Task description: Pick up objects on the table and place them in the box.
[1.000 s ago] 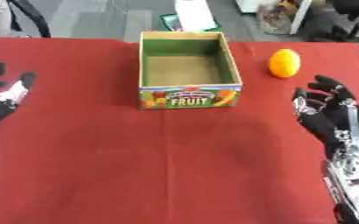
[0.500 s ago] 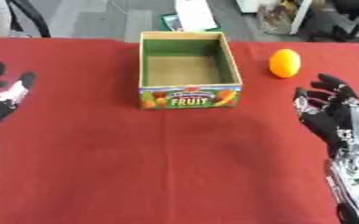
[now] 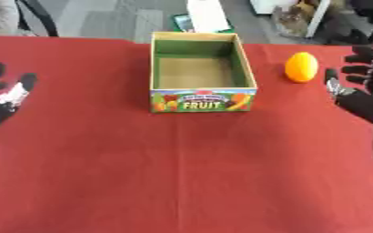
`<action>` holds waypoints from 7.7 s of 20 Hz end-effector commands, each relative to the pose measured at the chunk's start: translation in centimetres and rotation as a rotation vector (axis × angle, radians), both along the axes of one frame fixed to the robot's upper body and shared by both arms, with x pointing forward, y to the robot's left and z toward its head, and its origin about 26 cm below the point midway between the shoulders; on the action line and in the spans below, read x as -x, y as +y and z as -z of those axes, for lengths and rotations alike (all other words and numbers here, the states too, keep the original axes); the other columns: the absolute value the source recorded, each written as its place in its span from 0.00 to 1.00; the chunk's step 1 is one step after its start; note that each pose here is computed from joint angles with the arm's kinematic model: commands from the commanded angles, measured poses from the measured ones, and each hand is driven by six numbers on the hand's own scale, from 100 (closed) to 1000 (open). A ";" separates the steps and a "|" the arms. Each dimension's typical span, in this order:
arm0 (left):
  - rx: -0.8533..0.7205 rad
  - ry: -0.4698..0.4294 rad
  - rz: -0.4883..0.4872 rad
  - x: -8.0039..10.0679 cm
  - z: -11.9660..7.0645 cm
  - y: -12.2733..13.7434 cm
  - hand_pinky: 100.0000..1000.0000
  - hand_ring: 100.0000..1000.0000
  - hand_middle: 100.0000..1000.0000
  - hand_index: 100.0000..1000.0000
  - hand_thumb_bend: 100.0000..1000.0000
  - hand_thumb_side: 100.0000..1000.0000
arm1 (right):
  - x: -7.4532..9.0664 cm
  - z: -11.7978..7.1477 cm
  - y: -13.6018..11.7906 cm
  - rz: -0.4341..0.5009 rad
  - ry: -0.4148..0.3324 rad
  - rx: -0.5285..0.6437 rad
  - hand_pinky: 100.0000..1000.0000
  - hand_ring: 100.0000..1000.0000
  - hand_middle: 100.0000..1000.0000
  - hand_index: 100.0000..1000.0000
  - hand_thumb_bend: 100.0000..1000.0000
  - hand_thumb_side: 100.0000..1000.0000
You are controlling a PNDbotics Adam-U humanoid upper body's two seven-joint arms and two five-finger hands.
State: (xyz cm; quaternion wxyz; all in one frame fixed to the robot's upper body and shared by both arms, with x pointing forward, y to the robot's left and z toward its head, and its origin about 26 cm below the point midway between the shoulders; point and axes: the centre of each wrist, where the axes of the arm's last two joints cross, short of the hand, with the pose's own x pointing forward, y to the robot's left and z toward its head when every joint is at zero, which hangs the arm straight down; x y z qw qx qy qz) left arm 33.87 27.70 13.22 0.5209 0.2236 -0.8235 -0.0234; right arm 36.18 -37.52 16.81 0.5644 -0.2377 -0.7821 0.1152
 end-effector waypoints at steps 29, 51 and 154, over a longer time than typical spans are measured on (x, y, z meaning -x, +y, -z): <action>-0.032 -0.055 0.094 -0.3 -2.2 -1.5 0.67 0.70 0.57 0.59 0.69 0.26 | -7.8 0.5 -8.1 0.216 0.324 0.335 0.84 0.85 0.83 0.86 0.32 0.00; -0.032 -0.067 0.116 -0.4 -2.7 -2.1 0.67 0.70 0.57 0.59 0.70 0.26 | -8.8 0.6 -6.7 0.390 0.337 0.471 0.86 0.86 0.83 0.86 0.29 0.00; -0.010 -0.057 0.108 -0.5 -2.1 -1.8 0.67 0.71 0.56 0.59 0.71 0.27 | -4.8 -7.3 -2.1 0.167 -0.130 0.219 0.65 0.70 0.66 0.77 0.31 0.00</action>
